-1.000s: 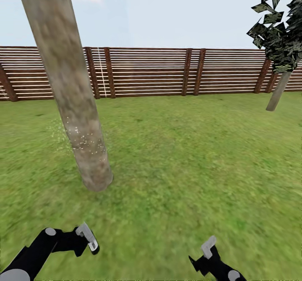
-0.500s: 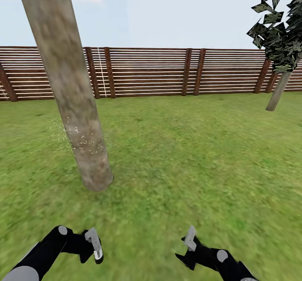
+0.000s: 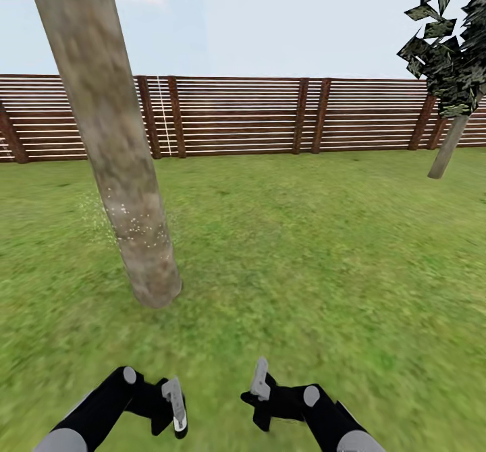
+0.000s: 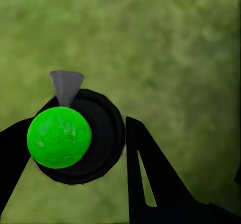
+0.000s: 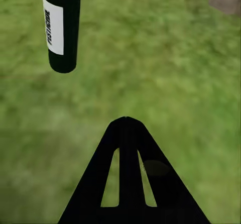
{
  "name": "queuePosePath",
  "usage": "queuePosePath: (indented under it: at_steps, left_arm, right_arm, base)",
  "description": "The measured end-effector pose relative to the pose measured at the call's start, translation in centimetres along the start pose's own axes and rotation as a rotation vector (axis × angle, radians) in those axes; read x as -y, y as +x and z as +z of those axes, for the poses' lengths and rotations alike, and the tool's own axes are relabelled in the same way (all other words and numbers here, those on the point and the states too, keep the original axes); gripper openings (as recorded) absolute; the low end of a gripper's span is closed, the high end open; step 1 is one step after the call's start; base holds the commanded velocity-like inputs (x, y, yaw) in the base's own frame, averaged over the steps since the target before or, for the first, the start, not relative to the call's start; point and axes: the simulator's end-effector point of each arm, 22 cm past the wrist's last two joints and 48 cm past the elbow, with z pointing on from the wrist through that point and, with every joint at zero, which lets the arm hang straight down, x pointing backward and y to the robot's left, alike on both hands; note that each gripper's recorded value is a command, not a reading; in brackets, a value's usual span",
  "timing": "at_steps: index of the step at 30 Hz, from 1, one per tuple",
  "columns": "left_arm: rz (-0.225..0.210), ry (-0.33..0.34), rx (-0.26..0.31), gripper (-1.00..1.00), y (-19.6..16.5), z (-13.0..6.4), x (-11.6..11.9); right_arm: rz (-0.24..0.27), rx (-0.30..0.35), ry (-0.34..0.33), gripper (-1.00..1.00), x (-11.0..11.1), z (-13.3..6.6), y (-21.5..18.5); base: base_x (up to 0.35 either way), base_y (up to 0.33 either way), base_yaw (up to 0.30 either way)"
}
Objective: In the garden, pick up the pesticide atomizer on the floor and spray pesticide onto both trees until each tree trunk is fully covered.
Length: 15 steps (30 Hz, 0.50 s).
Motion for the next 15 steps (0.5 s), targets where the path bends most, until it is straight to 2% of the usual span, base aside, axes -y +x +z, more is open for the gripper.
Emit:
queuePosePath:
  at_steps: [3, 10, 15]
  left_arm:
    - [0.023, 0.018, 0.004, -1.0, -0.9, 0.7, 0.9]
    - [0.04, 0.024, 0.022, -1.0, -2.2, 1.0, 1.4]
    - [0.056, 0.034, 0.041, -1.0, -3.4, 1.5, 2.0]
  right_arm:
    - [-0.005, 0.003, -0.005, -1.0, 0.2, 0.0, -0.3]
    - [-0.01, 0.004, -0.008, -1.0, 0.3, 0.0, -0.5]
    - [-0.017, 0.006, -0.06, -1.0, -0.5, -0.1, -0.7]
  base:
    - [0.0, 0.0, 0.0]
    - [0.0, 0.0, 0.0]
    - [0.0, 0.0, 0.0]
